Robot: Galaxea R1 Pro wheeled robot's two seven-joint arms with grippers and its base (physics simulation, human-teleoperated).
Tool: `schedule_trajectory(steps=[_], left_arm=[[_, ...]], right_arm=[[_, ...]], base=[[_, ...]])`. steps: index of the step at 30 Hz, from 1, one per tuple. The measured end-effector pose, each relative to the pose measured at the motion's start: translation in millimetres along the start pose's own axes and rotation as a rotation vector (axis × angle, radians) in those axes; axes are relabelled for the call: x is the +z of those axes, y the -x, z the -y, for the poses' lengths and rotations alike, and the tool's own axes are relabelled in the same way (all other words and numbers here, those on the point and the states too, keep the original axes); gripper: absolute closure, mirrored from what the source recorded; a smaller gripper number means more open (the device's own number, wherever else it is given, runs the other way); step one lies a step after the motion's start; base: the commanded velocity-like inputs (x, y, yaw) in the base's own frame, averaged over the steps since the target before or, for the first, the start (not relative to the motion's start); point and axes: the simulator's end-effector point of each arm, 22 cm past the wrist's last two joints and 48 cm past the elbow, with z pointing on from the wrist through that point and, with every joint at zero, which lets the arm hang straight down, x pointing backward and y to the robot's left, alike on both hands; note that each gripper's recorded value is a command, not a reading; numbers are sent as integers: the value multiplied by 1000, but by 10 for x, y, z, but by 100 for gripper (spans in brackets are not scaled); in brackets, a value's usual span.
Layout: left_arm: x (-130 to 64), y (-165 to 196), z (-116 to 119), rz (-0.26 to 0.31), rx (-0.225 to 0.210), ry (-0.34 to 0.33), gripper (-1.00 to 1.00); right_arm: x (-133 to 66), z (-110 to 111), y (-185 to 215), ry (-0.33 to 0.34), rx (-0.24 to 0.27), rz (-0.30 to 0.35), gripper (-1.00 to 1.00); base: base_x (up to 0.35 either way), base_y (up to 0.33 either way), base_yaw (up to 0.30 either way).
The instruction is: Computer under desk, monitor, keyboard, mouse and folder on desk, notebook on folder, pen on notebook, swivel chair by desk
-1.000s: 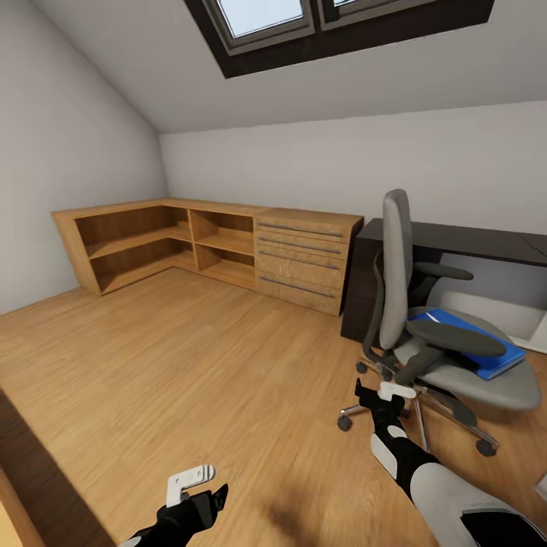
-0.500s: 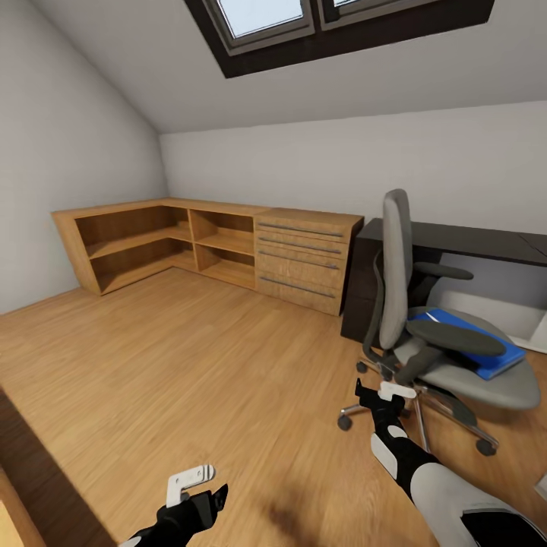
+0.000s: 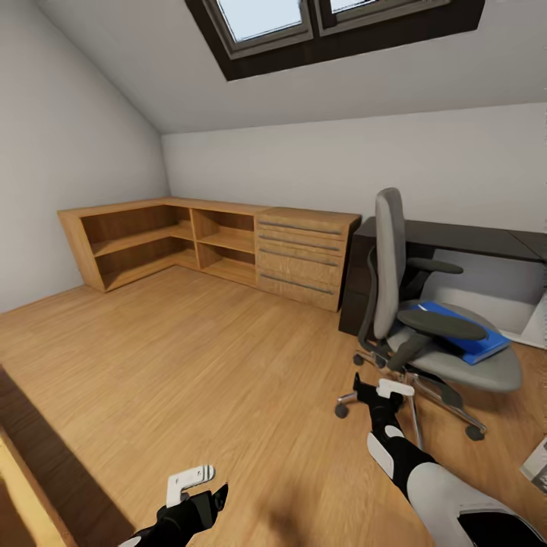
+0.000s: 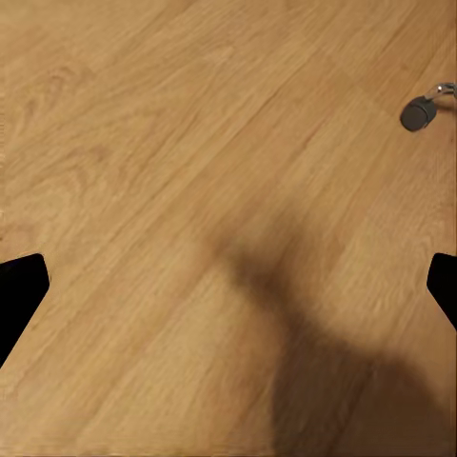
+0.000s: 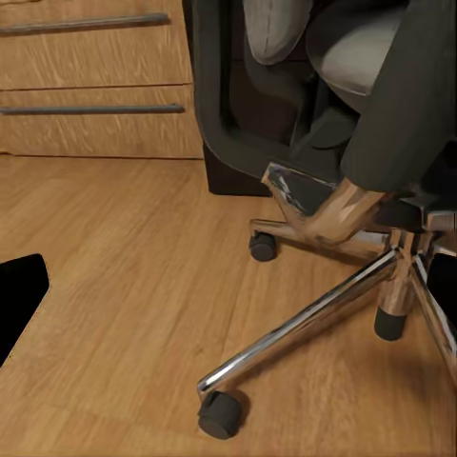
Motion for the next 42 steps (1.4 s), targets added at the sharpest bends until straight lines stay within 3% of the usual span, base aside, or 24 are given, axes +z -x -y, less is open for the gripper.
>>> schedule_trajectory(steps=[22, 29, 42], left_arm=[[-1, 6, -18, 2, -1, 5, -100], [0, 5, -23, 2, -1, 6, -100], [6, -9, -31, -1, -2, 7, -100]], right_arm=[[35, -131, 255, 15, 27, 61, -100], [147, -119, 601, -32, 39, 40, -100], [-183, 156, 845, -140, 58, 59, -100]], base=[[-55, 0, 0], [0, 0, 0], [0, 0, 0]])
